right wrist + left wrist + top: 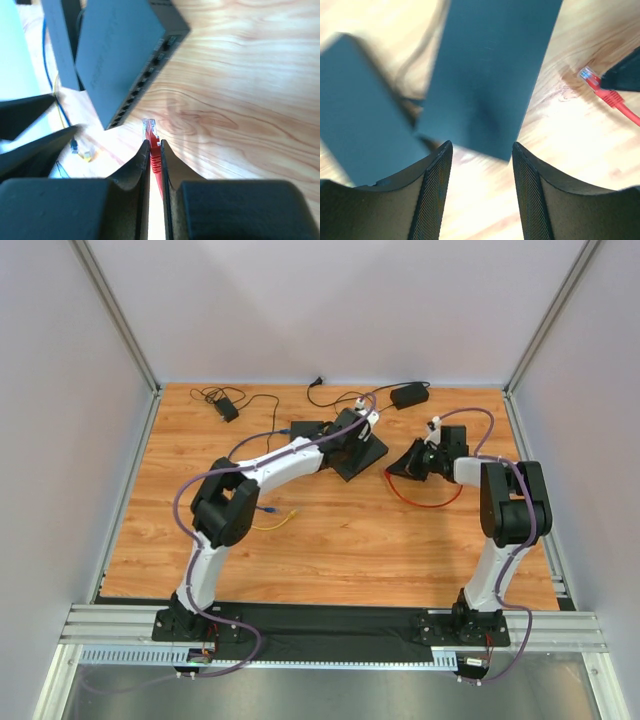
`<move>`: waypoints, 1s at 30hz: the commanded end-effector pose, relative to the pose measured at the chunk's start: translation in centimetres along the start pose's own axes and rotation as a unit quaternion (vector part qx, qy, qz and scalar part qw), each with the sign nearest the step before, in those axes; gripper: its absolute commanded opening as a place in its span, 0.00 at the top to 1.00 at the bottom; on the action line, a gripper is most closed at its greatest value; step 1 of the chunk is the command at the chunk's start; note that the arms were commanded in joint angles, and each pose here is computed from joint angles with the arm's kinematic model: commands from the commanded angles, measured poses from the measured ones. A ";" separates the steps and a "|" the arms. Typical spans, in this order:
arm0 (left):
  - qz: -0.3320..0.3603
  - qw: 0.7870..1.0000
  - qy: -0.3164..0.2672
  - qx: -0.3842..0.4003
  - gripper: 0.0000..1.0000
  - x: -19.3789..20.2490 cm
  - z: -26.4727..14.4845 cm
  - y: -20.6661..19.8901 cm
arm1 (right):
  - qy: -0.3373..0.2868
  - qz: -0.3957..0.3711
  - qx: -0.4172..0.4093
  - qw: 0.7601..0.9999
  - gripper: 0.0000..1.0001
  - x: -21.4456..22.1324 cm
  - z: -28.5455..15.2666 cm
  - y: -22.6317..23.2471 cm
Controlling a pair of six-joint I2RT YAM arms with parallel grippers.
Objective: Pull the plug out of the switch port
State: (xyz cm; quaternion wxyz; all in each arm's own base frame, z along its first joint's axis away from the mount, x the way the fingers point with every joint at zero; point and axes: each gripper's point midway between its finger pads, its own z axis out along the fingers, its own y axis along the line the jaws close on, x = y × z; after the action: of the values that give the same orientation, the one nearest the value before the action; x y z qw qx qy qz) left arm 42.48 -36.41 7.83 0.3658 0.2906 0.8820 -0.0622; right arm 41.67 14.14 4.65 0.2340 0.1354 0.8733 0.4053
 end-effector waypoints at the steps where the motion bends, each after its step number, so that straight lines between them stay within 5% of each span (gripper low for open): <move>1: -0.049 0.989 -0.140 -0.019 0.41 -7.5 -5.6 2.7 | -0.062 0.001 0.017 0.998 1.00 -2.1 -1.1 0.2; 10: -0.056 0.989 -0.130 -0.041 0.41 -5.8 -5.9 5.1 | -0.268 0.079 0.090 0.956 1.00 -7.6 -6.6 -2.0; 14: -0.058 0.989 -0.128 -0.033 0.41 -5.6 -5.7 4.9 | -0.381 0.130 0.178 0.898 1.00 -9.5 -10.6 -5.2; 26: -0.057 0.991 -0.115 -0.021 0.41 -4.8 -4.0 4.4 | -0.493 0.257 0.286 0.781 1.00 -9.4 -14.5 -11.1; 30: -0.062 0.992 -0.111 -0.013 0.41 -4.7 -3.5 4.0 | -0.490 0.274 0.323 0.762 1.00 -9.3 -14.5 -12.4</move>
State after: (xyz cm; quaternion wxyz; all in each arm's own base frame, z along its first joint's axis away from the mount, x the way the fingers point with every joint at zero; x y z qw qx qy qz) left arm 44.53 -33.13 13.03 0.4464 0.2344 0.8597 -0.0821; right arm 41.70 -4.70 6.07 0.4426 0.5755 0.6828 0.0813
